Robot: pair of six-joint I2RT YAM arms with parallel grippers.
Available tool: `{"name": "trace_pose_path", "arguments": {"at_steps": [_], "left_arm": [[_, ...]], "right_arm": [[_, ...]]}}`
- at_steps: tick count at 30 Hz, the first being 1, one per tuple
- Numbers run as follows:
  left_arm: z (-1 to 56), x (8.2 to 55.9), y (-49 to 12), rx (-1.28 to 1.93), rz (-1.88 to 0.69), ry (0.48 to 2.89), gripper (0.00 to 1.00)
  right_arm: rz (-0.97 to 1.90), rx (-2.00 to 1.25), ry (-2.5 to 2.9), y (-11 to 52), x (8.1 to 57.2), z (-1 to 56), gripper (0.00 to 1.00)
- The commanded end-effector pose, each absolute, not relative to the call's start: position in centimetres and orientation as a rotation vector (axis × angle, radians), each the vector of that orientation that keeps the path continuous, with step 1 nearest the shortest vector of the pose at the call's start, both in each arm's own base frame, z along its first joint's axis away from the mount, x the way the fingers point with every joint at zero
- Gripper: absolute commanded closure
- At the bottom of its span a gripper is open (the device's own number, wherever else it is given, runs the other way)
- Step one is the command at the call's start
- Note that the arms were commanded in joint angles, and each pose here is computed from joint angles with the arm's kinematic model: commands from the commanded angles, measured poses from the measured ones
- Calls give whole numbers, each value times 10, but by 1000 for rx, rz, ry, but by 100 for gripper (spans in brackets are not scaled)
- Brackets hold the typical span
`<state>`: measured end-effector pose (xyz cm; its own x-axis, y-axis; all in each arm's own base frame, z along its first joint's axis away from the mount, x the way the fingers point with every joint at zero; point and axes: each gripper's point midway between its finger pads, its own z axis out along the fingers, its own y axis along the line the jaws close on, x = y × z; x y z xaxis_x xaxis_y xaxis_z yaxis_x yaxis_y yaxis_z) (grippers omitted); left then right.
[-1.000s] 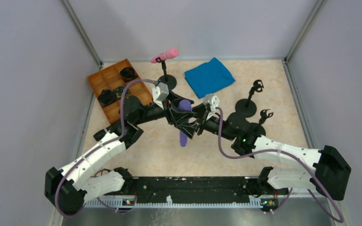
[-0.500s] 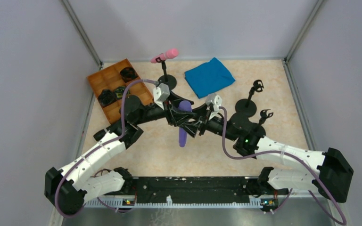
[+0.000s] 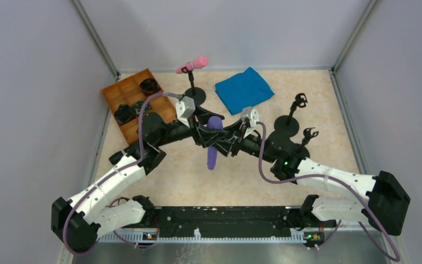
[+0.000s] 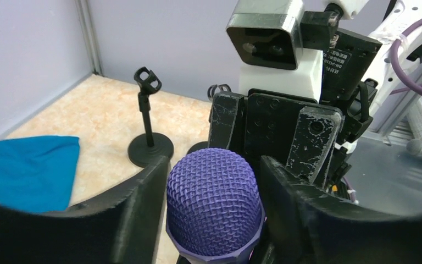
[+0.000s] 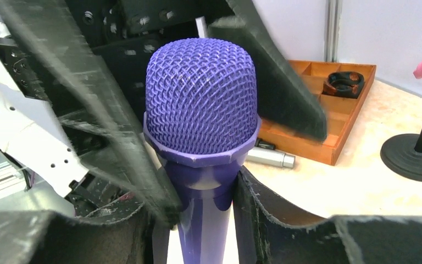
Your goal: Attach the microphones to the stand
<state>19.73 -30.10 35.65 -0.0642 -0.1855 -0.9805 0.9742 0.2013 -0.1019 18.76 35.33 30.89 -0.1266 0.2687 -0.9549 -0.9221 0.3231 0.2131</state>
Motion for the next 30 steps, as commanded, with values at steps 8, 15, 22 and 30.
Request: {"name": "trace_pose_path", "arguments": {"at_steps": [8,15,22,30], "left_arm": [[392,192,-279,742,-1138,1119,1],[367,190,-279,764,-1133,1163,1],[346,180,-296,909,-1216,1165,1],[338,180,-304,959,-1247,1170,19]], "right_arm": [[983,-354,1235,303,226,335,100],[990,-123,1074,256,224,385,100],[1167,-143,908,258,195,429,100],[1280,-172,868,269,183,442,100]]}}
